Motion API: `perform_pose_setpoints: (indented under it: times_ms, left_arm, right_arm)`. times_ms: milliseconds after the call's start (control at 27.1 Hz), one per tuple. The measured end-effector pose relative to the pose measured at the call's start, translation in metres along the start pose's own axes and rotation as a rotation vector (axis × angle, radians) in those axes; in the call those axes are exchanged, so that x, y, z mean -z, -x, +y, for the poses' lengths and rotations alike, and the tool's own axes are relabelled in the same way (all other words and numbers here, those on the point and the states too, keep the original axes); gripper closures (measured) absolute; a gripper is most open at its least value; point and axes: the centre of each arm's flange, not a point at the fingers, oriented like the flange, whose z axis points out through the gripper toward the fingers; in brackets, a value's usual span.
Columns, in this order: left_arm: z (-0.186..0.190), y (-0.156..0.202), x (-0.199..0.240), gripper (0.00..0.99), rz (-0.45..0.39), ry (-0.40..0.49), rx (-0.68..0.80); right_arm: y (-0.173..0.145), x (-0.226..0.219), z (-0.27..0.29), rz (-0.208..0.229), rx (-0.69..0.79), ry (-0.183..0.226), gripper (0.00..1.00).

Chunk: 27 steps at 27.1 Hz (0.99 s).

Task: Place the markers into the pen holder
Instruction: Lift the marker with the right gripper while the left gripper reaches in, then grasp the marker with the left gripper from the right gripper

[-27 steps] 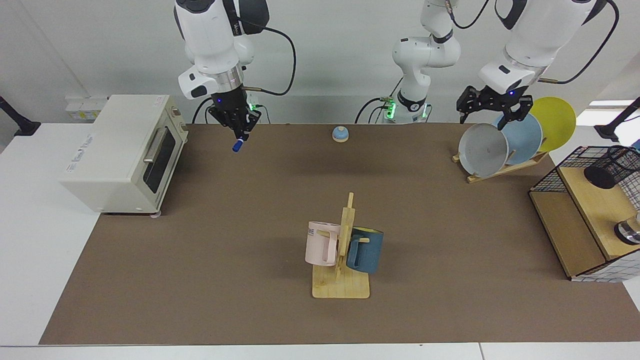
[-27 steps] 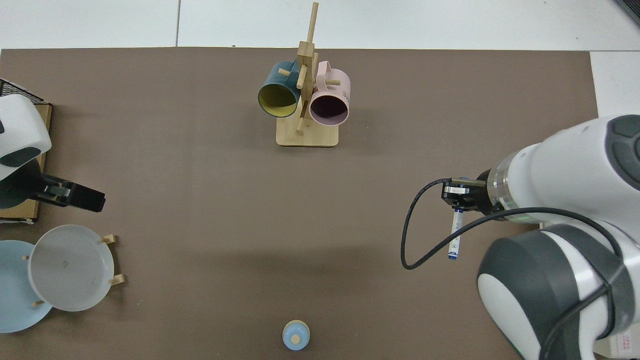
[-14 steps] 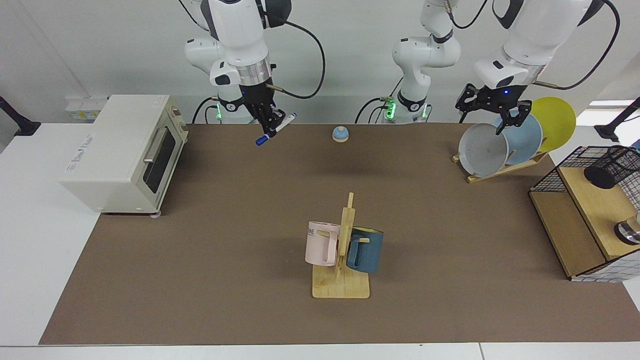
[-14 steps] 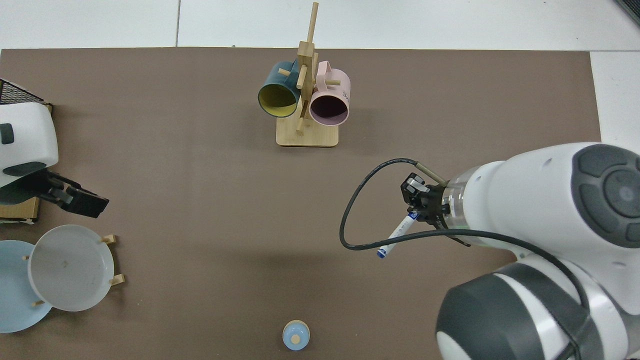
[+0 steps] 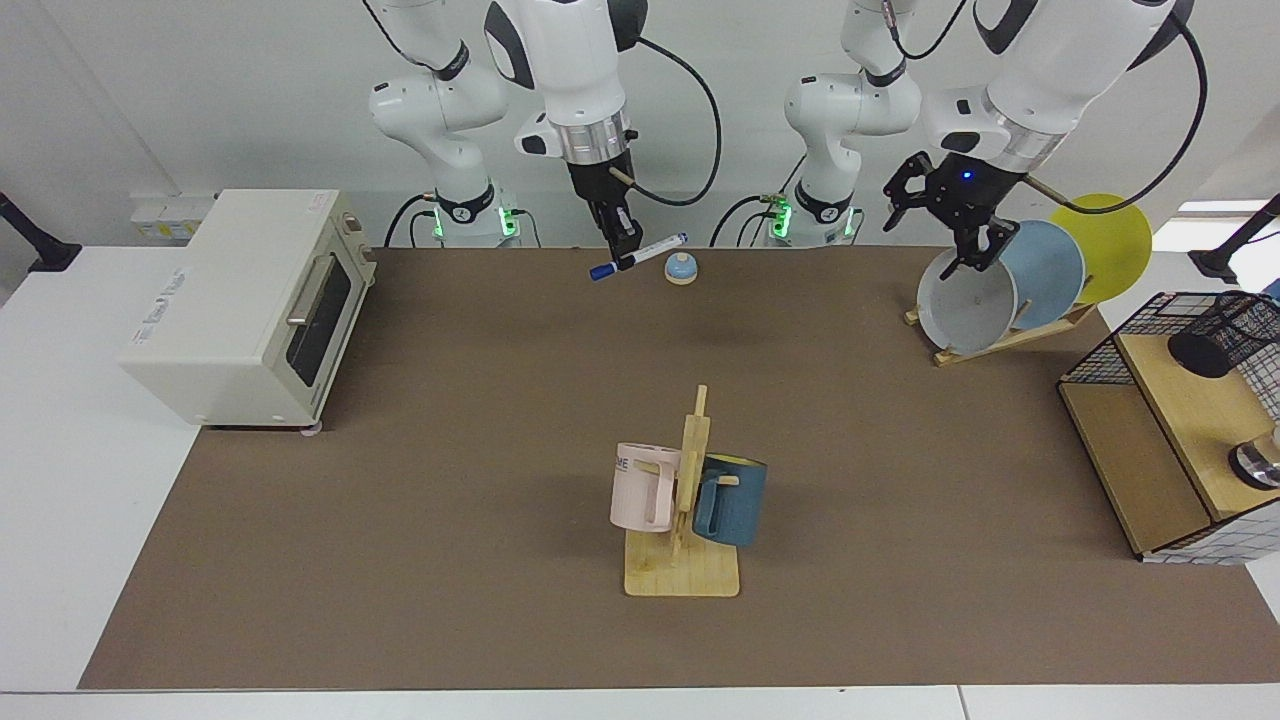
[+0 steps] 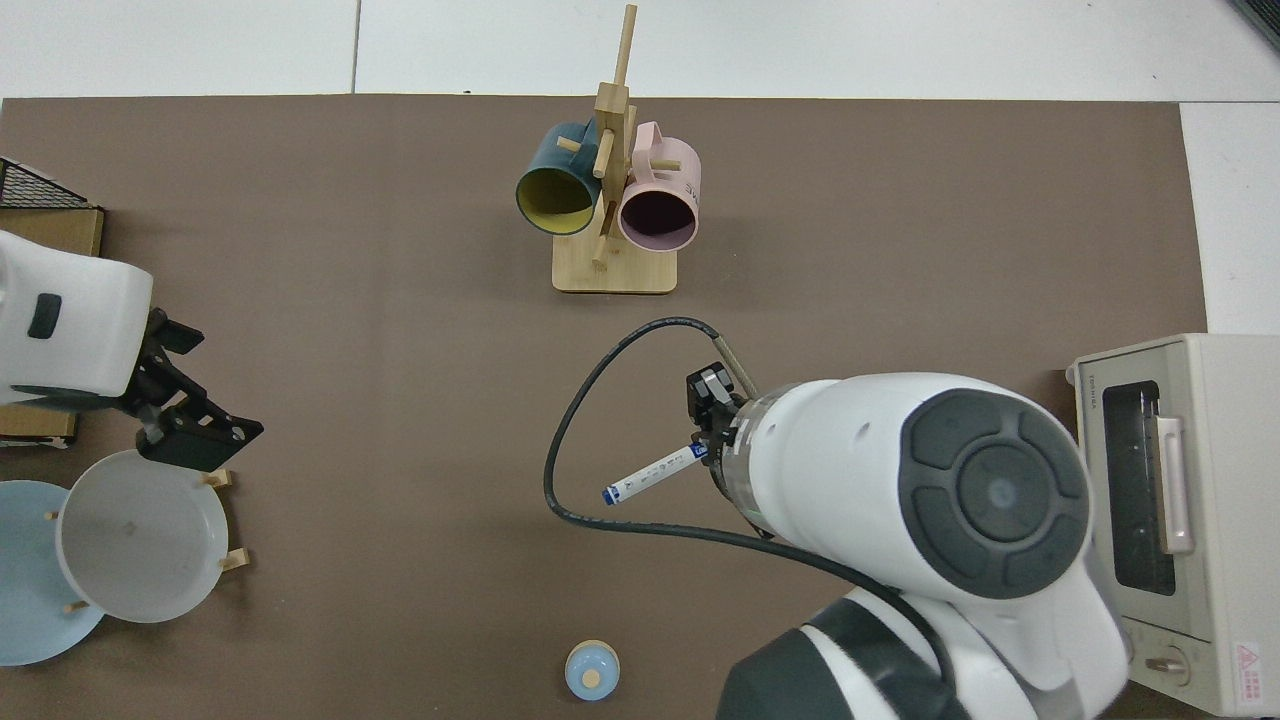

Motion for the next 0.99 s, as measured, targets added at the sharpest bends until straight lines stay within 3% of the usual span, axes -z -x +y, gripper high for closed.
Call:
perform_pose_setpoints:
  times_ms: [147, 295, 368, 442, 995]
  left_arm:
    - [0.019, -0.021, -0.006, 0.009, 0.025, 0.016, -0.055]
    - [0.046, -0.054, -0.015, 0.022, 0.056, -0.02, -0.129]
    - [0.062, -0.071, -0.024, 0.088, 0.07, -0.035, -0.166]
    - [0.075, -0.084, -0.035, 0.145, 0.071, -0.037, -0.197]
    - [0.157, -0.142, -0.118, 0.203, 0.139, 0.004, -0.269]
  right_arm:
    - [0.008, -0.015, -0.006, -0.009, -0.05, 0.001, 0.85]
    - [0.015, -0.024, -0.014, -0.026, -0.115, -0.032, 0.85]
    - [0.02, -0.028, -0.016, -0.033, -0.145, -0.043, 0.85]
    - [0.025, -0.034, -0.017, -0.037, -0.173, -0.038, 0.85]
    - [0.023, -0.043, -0.023, -0.049, -0.237, -0.039, 0.85]
